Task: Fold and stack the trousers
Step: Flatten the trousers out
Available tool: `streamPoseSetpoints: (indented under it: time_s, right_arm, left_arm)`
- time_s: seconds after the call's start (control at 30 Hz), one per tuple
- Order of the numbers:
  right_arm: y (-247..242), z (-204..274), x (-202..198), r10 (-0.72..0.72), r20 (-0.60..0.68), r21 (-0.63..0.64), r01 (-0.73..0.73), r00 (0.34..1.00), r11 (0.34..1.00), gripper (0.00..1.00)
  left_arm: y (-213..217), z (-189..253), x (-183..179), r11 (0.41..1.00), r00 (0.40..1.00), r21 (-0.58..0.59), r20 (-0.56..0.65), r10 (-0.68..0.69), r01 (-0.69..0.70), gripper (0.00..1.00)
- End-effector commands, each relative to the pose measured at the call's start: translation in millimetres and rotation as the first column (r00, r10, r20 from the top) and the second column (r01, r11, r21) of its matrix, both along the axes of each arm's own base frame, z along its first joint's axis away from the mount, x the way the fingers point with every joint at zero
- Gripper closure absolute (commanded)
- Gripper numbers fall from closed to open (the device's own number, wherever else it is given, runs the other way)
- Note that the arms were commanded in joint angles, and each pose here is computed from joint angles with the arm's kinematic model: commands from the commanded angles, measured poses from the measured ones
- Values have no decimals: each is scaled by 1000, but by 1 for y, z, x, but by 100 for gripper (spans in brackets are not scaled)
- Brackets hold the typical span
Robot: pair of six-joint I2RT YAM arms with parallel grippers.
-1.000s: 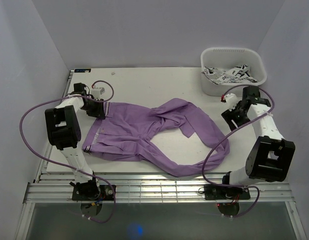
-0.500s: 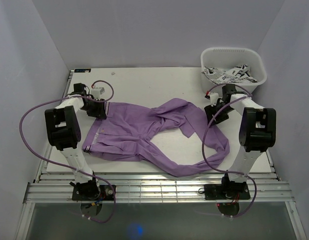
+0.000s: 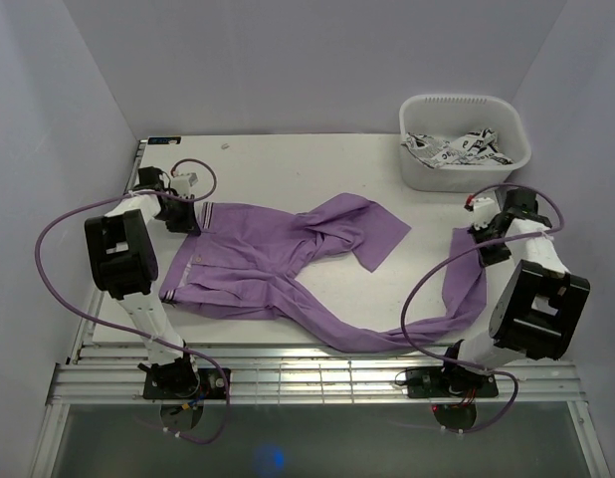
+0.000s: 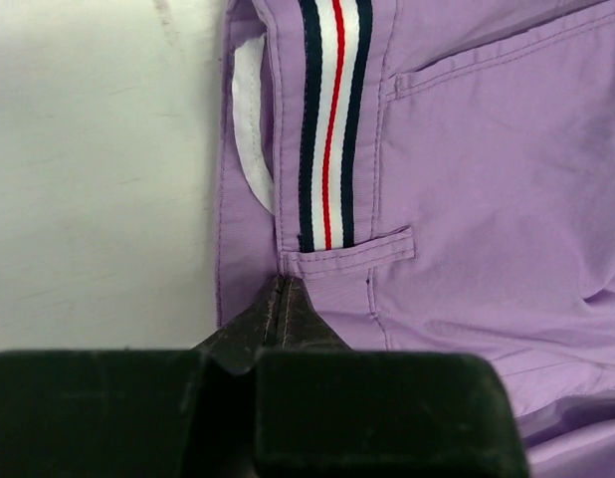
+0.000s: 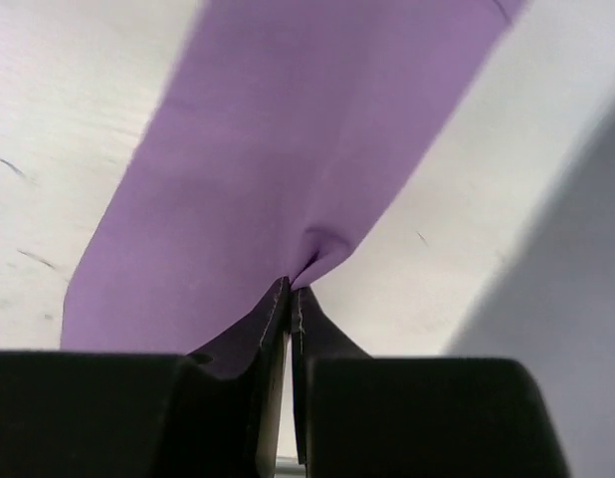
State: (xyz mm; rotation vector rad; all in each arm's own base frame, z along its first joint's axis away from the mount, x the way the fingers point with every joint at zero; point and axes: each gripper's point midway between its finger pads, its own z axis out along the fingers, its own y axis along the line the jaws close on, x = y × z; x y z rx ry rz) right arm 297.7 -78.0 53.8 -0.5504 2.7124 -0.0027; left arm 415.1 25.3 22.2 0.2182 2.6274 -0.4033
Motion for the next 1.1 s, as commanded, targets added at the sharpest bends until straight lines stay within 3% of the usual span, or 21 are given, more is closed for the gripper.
streamPoseSetpoints:
  time_s: [0.0, 0.03, 0.1, 0.13, 0.2, 0.27, 0.37, 0.53, 0.7, 0.93, 1.07]
  right_arm:
    - [-39, 20, -28, 13, 3, -142, -12, 1000, 990, 92]
    - [-44, 23, -36, 27, 0, -161, -26, 1000, 987, 89]
    - [-49, 31, -39, 23, 0, -185, -23, 1000, 982, 64]
    - [-44, 44, -35, 28, 25, -156, -24, 999, 988, 31]
    - [-16, 57, -18, 20, 100, -3, -20, 995, 1000, 21]
    - [23, 71, -1, 27, 117, 147, -44, 993, 988, 20]
    - [73, 74, 28, 36, 152, 275, -77, 988, 958, 21]
    - [147, 55, 69, 120, 214, 309, -184, 970, 933, 18]
    - [197, 41, 112, 191, 273, 254, -262, 943, 931, 15]
    - [229, -14, 132, 262, 190, 100, -284, 946, 954, 13]
    - [210, -51, 120, 283, 86, -56, -279, 955, 959, 23]
  left_arm:
    - [37, -31, -13, 992, 994, 102, -70, 80, -73, 100]
    - [41, -30, -12, 991, 994, 106, -67, 91, -84, 100]
    - [45, -25, -10, 990, 994, 110, -55, 97, -90, 100]
    - [41, -20, -8, 994, 996, 84, -40, 80, -77, 100]
    - [36, -16, -9, 996, 997, 59, -38, 62, -60, 100]
    - [31, -8, -6, 999, 999, 25, -23, 47, -46, 100]
    - [26, -3, -6, 1000, 999, 2, -24, 31, -30, 100]
    - [22, -3, -11, 1000, 999, -10, -33, 21, -21, 100]
    - [21, -5, -15, 1000, 999, -15, -38, 18, -18, 100]
    - [24, -5, -13, 1000, 999, -1, -36, 20, -20, 100]
    - [26, -5, -11, 1000, 999, 8, -36, 25, -25, 100]
